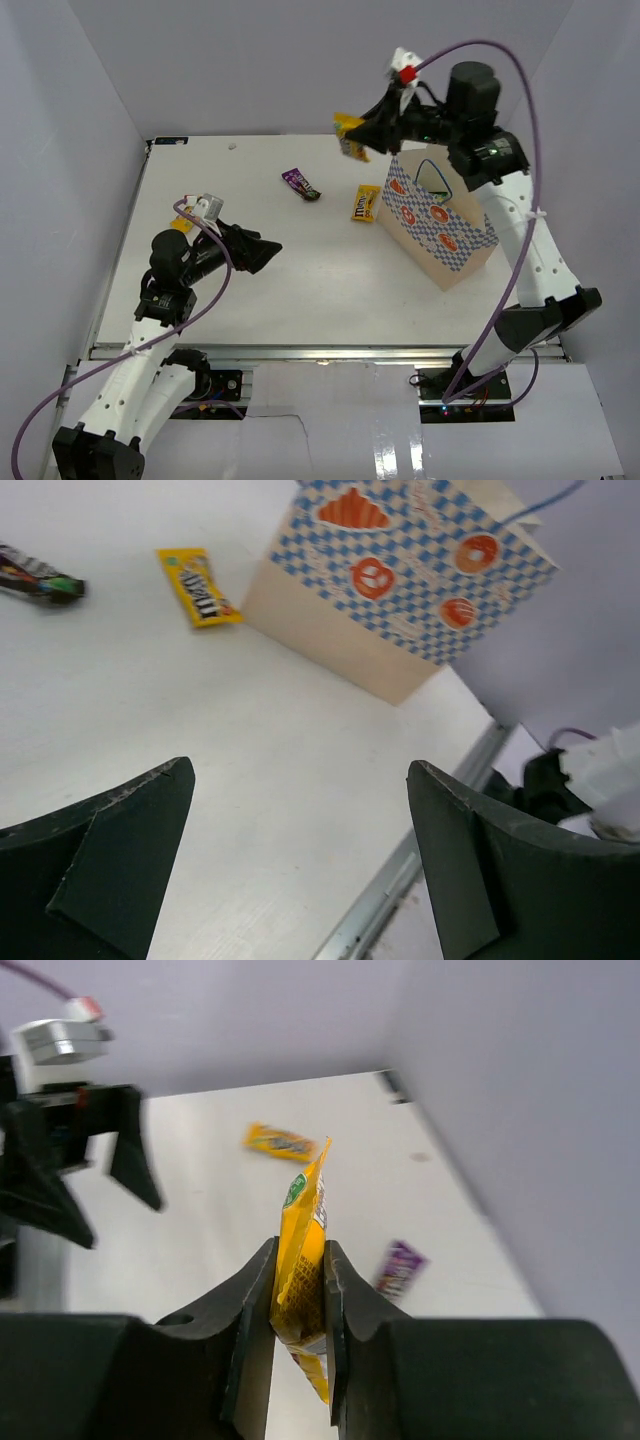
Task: Place the snacks into the paper bag
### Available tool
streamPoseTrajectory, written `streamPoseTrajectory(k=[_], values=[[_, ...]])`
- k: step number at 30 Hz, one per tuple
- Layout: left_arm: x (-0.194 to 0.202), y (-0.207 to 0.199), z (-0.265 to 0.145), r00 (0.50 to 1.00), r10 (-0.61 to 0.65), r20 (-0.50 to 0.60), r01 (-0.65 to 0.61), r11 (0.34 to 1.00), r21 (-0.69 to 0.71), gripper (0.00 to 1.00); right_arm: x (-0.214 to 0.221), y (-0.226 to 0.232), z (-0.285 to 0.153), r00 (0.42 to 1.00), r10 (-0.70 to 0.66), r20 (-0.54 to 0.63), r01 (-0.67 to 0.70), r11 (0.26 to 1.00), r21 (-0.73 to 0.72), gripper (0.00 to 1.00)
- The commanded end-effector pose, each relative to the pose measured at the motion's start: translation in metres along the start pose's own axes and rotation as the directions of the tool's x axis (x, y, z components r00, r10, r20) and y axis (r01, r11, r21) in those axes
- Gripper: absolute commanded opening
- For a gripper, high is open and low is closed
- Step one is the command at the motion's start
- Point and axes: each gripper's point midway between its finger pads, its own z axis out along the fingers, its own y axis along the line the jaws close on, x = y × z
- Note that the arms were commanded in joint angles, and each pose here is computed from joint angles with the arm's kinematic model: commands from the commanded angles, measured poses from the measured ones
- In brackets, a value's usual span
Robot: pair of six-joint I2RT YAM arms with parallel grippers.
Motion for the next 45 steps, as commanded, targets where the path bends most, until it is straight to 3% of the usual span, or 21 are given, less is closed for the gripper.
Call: streamPoseTrajectory(k=[1,5,8,12,14,20,21,23,25,27,31,35,37,45], values=[[-0.008,0.044,-0.011,0.998,0.057,-0.006,-0.056,0.96,-0.276,0.98,-0.063,-0.042,-0.07,0.973,-0.229,0.032,0.212,0.939,0.27,0.08],[-0.016,0.057,-0.013,0.996,0.084,0.025,-0.07,0.936,-0.345,0.98,-0.058,-0.097,-0.136,0.972,-0.23,-0.056,0.225,0.823,0.522,0.08],[-0.017,0.07,-0.013,0.996,0.087,0.017,-0.072,0.913,-0.402,0.98,-0.03,-0.119,-0.166,0.985,-0.147,-0.095,0.174,0.778,0.604,0.08],[-0.022,0.098,-0.007,0.995,0.086,-0.044,-0.096,0.858,-0.504,0.98,0.027,-0.13,-0.19,0.99,-0.012,-0.139,0.099,0.758,0.645,0.09],[-0.043,0.107,-0.006,0.99,0.126,-0.066,-0.141,0.819,-0.556,0.98,0.059,-0.128,-0.193,0.985,0.06,-0.165,0.059,0.771,0.635,0.11],[-0.076,0.174,0.003,0.983,0.124,-0.137,-0.185,0.691,-0.699,0.98,0.106,-0.115,-0.189,0.966,0.169,-0.197,-0.017,0.798,0.603,0.18],[-0.076,0.18,0.007,0.982,0.115,-0.148,-0.186,0.686,-0.704,0.98,0.108,-0.115,-0.189,0.965,0.171,-0.199,-0.017,0.797,0.603,0.21],[-0.073,0.215,0.004,0.983,0.07,-0.171,-0.175,0.643,-0.745,0.98,0.103,-0.116,-0.19,0.967,0.162,-0.196,-0.01,0.796,0.605,0.37],[-0.08,0.243,-0.008,0.978,0.089,-0.189,-0.205,0.579,-0.789,0.98,0.089,-0.116,-0.192,0.973,0.132,-0.187,0.009,0.794,0.608,0.6],[-0.079,0.271,-0.013,0.963,0.127,-0.239,-0.27,0.519,-0.811,0.98,0.075,-0.117,-0.194,0.979,0.109,-0.172,0.018,0.795,0.606,0.71],[-0.078,0.306,-0.011,0.913,0.208,-0.351,-0.407,0.454,-0.792,0.98,0.026,-0.11,-0.196,0.993,0.027,-0.113,0.044,0.812,0.582,0.84],[-0.072,0.35,-0.014,0.879,0.197,-0.434,-0.476,0.419,-0.773,0.91,0.016,-0.089,-0.181,0.996,-0.022,-0.082,0.057,0.894,0.445,0.88],[-0.054,0.375,-0.015,0.876,0.141,-0.46,-0.471,0.451,-0.758,0.84,0.021,-0.086,-0.178,0.997,-0.011,-0.079,0.043,0.906,0.42,0.88],[-0.028,0.412,-0.014,0.85,0.079,-0.521,-0.494,0.464,-0.735,0.83,0.039,-0.084,-0.172,0.996,0.05,-0.068,-0.021,0.929,0.37,0.89]])
